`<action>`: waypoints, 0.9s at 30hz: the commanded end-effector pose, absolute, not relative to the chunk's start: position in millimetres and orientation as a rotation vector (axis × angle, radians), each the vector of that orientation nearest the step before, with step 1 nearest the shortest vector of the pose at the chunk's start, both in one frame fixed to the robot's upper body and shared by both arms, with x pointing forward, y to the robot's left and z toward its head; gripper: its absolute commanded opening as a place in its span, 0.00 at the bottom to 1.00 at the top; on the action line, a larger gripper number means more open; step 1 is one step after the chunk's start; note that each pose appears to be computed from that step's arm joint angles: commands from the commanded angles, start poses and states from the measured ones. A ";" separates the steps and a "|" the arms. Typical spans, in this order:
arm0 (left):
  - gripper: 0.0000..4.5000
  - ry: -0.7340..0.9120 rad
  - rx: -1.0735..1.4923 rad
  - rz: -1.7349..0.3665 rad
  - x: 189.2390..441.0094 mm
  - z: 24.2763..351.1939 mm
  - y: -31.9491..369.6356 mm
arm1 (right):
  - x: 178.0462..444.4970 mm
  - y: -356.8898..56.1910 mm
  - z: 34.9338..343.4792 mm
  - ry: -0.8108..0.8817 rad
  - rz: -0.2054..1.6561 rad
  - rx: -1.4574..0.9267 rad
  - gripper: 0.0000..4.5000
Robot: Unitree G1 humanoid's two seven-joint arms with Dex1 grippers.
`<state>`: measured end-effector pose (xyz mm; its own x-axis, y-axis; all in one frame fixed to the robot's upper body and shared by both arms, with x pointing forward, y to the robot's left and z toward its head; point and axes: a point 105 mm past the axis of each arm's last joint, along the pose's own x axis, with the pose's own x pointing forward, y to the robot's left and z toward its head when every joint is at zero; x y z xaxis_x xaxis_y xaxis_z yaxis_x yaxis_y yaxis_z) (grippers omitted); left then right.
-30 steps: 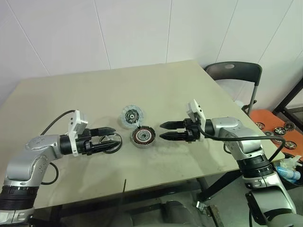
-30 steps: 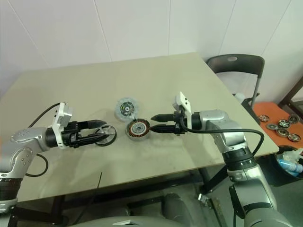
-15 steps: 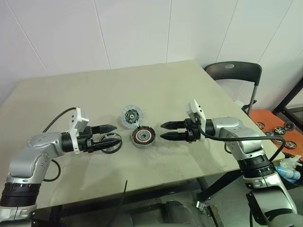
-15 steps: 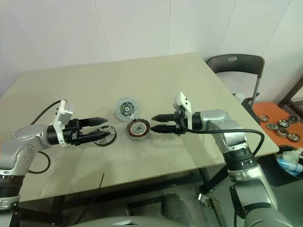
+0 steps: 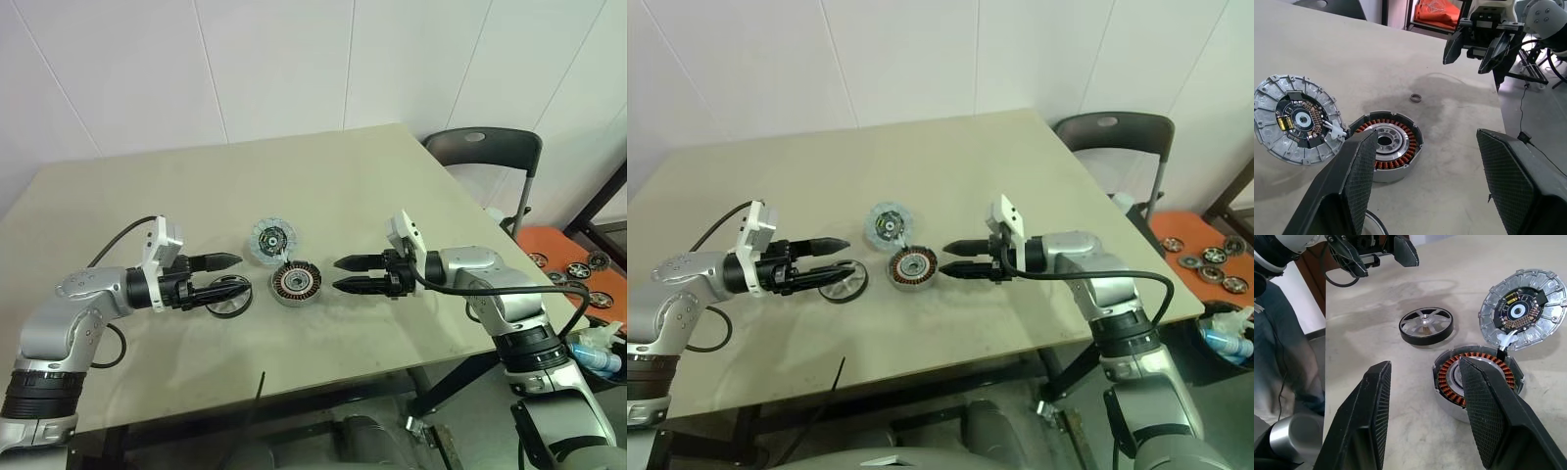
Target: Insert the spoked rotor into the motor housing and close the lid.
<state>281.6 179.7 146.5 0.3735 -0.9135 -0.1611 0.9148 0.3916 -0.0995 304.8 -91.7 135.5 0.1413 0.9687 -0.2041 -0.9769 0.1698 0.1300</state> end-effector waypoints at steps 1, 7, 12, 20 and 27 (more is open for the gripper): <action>0.76 0.184 0.039 -1.184 282.3 154.2 179.8 | 303.1 -90.9 148.7 0.206 1.414 -0.068 0.50; 0.76 0.188 0.040 -1.184 281.4 153.9 180.8 | 303.2 -90.3 148.9 0.206 1.415 -0.064 0.50; 0.76 0.180 0.043 -1.179 282.2 156.6 180.6 | 305.1 -90.8 144.0 0.214 1.409 -0.087 0.50; 0.76 0.188 0.037 -1.171 278.9 153.1 181.1 | 304.3 -90.0 140.9 0.222 1.414 -0.091 0.50; 0.76 0.182 0.038 -1.165 280.6 153.7 181.0 | 306.8 -90.6 142.7 0.222 1.408 -0.093 0.50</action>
<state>280.3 181.8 142.4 0.3816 -0.9074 -0.1760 0.9088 0.4031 -0.1076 304.7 -92.4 132.5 0.1453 0.9646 -0.2199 -0.9788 0.1725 0.1100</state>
